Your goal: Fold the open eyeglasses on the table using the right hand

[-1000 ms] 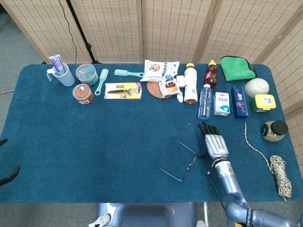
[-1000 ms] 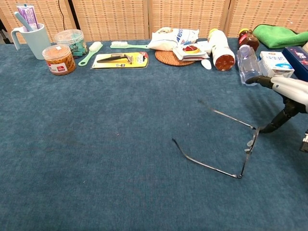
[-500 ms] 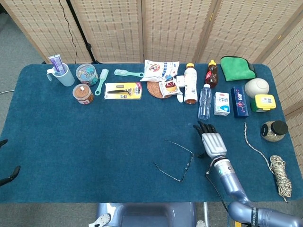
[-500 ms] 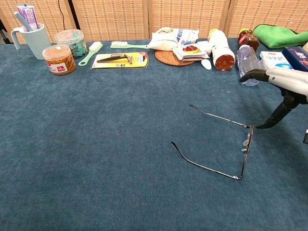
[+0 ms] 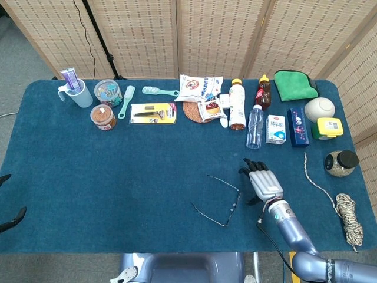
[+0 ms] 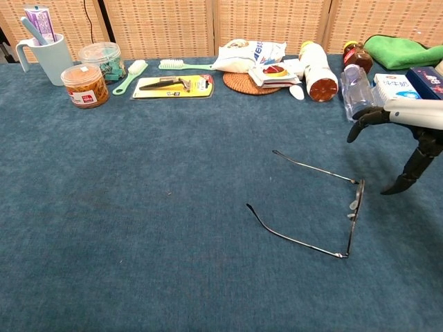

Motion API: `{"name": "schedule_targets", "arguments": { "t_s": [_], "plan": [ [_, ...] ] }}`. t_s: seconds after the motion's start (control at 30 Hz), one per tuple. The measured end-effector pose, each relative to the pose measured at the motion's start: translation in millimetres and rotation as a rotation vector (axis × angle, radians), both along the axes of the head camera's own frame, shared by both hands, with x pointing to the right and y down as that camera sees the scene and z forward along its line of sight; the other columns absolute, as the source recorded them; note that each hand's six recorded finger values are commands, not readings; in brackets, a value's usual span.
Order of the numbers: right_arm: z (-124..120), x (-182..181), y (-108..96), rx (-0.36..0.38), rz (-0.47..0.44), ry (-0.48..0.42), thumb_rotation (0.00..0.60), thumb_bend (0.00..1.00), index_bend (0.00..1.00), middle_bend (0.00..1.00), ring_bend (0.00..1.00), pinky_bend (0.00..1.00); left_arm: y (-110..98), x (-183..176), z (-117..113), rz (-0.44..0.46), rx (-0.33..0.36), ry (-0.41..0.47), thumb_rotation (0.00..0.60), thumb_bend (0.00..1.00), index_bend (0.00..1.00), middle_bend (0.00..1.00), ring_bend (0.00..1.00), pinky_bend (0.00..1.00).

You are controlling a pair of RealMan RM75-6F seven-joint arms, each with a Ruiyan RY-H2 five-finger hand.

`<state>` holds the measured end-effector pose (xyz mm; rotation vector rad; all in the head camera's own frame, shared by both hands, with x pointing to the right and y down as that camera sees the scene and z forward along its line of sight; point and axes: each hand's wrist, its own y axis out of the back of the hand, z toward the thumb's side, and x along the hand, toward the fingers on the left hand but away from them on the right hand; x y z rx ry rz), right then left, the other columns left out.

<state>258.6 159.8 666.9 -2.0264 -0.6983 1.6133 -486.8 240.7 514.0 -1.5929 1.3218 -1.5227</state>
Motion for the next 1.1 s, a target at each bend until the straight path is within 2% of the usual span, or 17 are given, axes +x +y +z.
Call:
{"name": "schedule_targets", "arguments": {
  "t_s": [0.5, 1.1],
  "plan": [
    [5, -7, 14, -0.034, 0.004, 0.054, 0.6, 0.0, 0.26, 0.0, 0.0, 0.0, 1, -2, -2, 0.003, 0.008, 0.011, 0.539, 0.26, 0.16, 0.05, 0.02, 0.0],
    [14, -29, 19, -0.087, -0.007, 0.103, 0.6, 0.0, 0.26, 0.0, 0.0, 0.0, 4, -11, 0, -0.008, 0.003, 0.018, 0.539, 0.26, 0.16, 0.05, 0.02, 0.0]
  ]
}}
